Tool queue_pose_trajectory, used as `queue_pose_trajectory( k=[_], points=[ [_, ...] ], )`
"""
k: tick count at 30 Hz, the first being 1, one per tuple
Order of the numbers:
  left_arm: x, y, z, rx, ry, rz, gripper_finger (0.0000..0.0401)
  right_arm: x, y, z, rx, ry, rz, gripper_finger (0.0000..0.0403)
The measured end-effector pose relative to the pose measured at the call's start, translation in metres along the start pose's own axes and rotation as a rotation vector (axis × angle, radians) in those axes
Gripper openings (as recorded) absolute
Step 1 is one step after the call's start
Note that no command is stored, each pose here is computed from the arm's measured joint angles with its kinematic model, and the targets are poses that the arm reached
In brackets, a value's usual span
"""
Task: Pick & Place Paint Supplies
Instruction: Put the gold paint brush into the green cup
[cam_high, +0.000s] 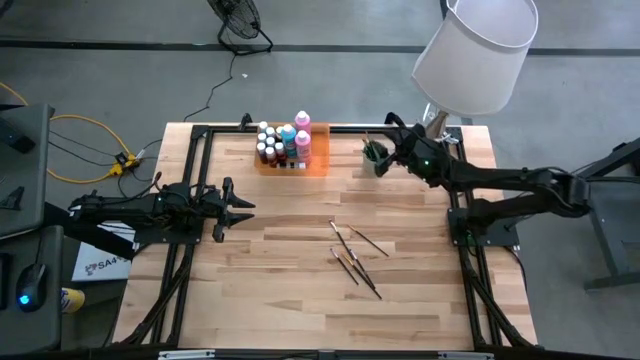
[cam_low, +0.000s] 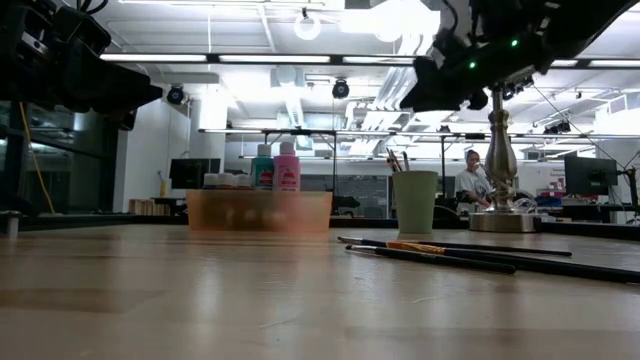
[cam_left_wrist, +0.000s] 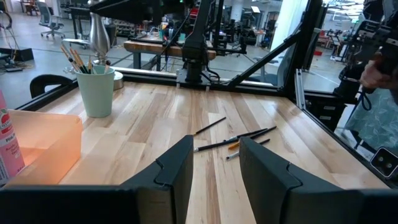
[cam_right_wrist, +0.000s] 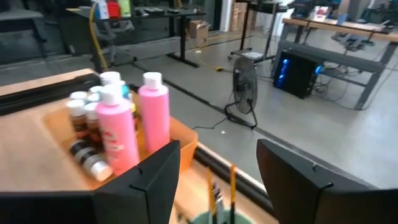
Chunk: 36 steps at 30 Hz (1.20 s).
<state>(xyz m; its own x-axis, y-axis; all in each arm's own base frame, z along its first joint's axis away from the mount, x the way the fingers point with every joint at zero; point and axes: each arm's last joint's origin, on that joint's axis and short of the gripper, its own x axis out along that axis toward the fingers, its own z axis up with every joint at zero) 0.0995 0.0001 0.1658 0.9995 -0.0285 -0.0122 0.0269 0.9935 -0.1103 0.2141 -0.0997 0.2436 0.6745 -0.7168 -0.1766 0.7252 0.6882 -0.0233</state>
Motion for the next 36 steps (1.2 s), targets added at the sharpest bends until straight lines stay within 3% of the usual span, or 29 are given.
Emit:
queue_pose_trajectory(
  k=[27,36],
  points=[
    [0.0,0.0,0.0,0.0,0.0,0.0,0.0126,-0.087,0.079,-0.027,-0.017,0.278,0.463,0.0199],
    [0.0,0.0,0.0,0.0,0.0,0.0,0.0126,-0.104,0.089,-0.032,-0.024,0.308,0.543,0.0199]
  ],
)
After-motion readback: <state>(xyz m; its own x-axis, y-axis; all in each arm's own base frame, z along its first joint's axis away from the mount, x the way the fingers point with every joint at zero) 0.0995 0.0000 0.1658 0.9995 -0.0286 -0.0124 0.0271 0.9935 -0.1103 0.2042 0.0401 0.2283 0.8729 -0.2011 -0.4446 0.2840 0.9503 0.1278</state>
